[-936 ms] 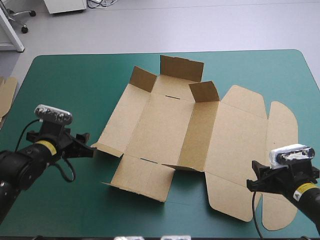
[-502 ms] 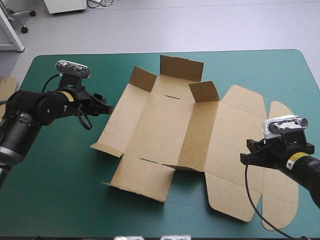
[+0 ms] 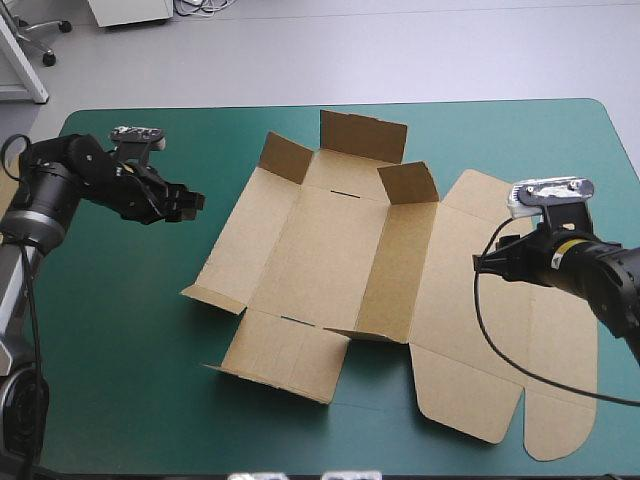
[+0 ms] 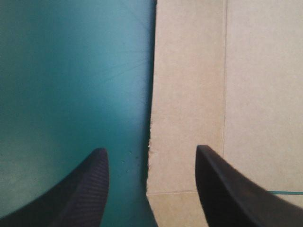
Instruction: Fold the box
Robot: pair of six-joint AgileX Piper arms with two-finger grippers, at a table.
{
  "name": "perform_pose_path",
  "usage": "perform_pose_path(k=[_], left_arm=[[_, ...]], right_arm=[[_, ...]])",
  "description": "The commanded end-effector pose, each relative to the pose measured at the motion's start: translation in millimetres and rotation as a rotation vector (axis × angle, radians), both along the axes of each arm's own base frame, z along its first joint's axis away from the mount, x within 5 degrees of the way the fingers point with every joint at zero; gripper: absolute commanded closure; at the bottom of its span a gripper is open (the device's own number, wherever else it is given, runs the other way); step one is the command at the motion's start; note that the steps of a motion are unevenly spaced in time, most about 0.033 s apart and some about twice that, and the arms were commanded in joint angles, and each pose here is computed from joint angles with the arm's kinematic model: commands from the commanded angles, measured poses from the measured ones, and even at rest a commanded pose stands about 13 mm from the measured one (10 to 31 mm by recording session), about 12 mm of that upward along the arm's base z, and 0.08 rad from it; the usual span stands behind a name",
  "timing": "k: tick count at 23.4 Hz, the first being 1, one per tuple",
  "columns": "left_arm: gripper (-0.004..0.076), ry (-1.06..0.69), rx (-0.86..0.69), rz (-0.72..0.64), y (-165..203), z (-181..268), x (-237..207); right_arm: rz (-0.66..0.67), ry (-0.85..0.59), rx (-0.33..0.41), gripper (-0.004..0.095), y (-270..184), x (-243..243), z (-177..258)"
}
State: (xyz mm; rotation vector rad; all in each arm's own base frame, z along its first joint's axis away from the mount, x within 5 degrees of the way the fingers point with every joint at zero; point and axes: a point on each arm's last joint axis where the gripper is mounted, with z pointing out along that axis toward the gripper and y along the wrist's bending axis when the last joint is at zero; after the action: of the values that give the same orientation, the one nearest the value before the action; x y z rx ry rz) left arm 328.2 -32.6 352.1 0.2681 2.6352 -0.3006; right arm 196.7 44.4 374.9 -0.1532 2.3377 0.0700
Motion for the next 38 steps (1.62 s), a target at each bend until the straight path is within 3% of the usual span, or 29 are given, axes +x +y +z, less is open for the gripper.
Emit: perform_pose_path(k=[1,7,9,13,16,22,38], left_arm=[[0.0325,-0.055,-0.102,0.025,19,20,-3],[0.0324,0.1,-0.163,-0.021,36,-14,11],[0.0274,0.145,-0.191,-0.013,36,-32,22],[0.0271,0.109,-0.309,0.017,30,-43,39],[0.0211,0.136,-0.344,-0.031,27,-51,42],[0.021,0.243,-0.29,-0.069,31,-77,46],[0.0221,0.339,-0.49,-0.149,9,-121,65]], right_arm=[[-0.023,-0.055,0.008,0.0417,-9,13,17],[0.009,0.014,0.212,0.0417,-51,46,29],[-0.012,0.025,0.297,0.0417,-69,54,28],[-0.007,0.021,0.296,0.0417,-70,54,28],[-0.002,0.026,0.288,0.0417,-70,54,27],[-0.001,0.023,0.286,0.0418,-70,54,27],[0.007,0.035,0.28,0.0418,-70,53,26]])
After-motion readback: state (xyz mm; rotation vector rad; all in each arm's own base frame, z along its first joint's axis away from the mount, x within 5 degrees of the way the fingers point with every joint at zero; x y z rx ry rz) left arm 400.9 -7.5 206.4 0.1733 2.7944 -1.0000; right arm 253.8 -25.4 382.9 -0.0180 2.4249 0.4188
